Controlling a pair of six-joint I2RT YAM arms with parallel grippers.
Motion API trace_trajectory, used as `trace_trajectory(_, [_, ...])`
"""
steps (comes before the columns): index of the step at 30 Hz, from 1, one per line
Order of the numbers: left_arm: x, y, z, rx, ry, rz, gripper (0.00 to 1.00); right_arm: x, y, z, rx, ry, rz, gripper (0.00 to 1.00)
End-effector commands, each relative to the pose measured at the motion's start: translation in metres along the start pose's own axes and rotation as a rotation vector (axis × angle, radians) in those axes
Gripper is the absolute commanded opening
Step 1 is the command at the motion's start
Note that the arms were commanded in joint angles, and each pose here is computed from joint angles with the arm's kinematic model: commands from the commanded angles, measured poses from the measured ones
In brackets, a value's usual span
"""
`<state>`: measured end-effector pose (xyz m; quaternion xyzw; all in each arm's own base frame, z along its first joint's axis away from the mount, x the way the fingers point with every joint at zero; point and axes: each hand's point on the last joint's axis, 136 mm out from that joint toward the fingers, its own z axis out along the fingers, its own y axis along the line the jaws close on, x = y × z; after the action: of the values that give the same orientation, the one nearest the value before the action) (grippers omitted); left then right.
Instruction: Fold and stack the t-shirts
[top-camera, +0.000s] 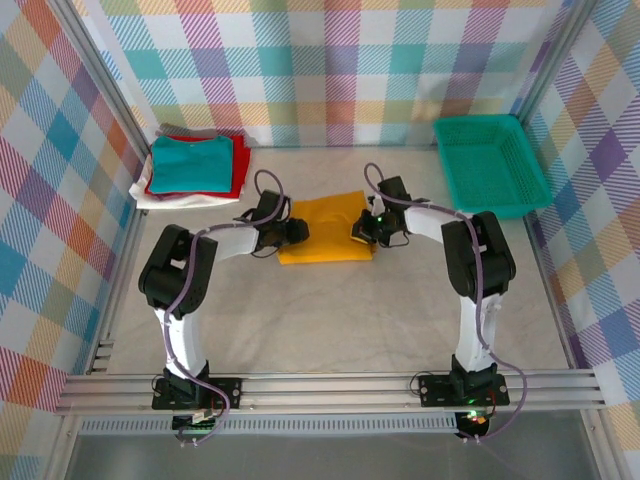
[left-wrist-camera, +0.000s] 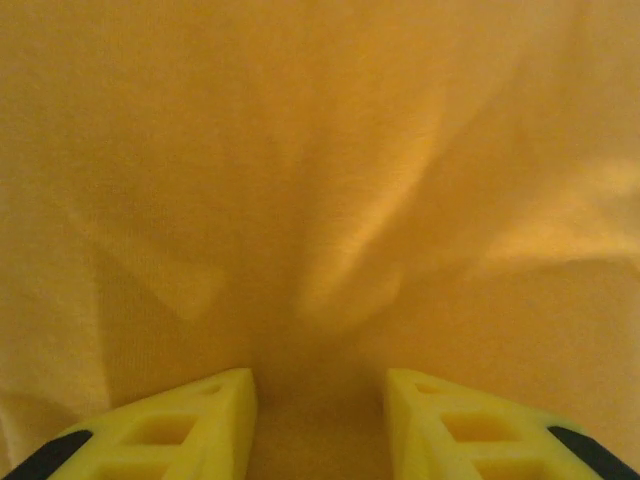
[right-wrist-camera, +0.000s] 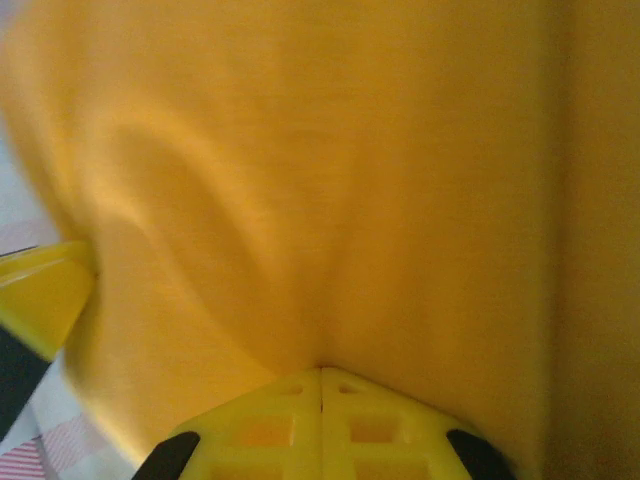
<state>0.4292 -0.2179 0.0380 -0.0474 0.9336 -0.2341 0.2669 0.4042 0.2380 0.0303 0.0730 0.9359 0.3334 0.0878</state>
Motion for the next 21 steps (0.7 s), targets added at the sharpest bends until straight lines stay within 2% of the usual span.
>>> trace_trajectory(1, [-0.023, -0.009, -0.012, 0.047, -0.096, -0.029, 0.4, -0.008, -0.002, 0.001, -0.005, -0.035, 0.003, 0.06])
trace_trajectory(5, [-0.043, -0.014, -0.05, 0.035, -0.176, -0.043, 0.45, -0.011, 0.015, -0.02, -0.019, -0.062, -0.032, 0.11])
trace_trajectory(8, [-0.059, -0.001, -0.078, 0.028, -0.218, -0.124, 0.54, -0.016, 0.029, -0.042, -0.021, -0.081, -0.06, 0.24])
trace_trajectory(10, [-0.063, 0.019, -0.087, -0.019, -0.192, -0.191, 0.6, -0.021, 0.029, -0.053, -0.016, -0.092, -0.04, 0.34])
trace_trajectory(12, [-0.059, 0.032, -0.087, -0.054, -0.128, -0.22, 0.61, -0.024, 0.026, -0.058, -0.009, -0.094, -0.02, 0.4])
trace_trajectory(17, [-0.044, 0.04, -0.064, -0.069, 0.007, -0.212, 0.7, -0.024, 0.025, -0.058, -0.02, -0.094, -0.009, 0.41])
trace_trajectory(21, [-0.031, 0.038, -0.044, -0.107, 0.063, -0.19, 0.7, -0.022, 0.022, -0.054, -0.023, -0.089, -0.001, 0.41])
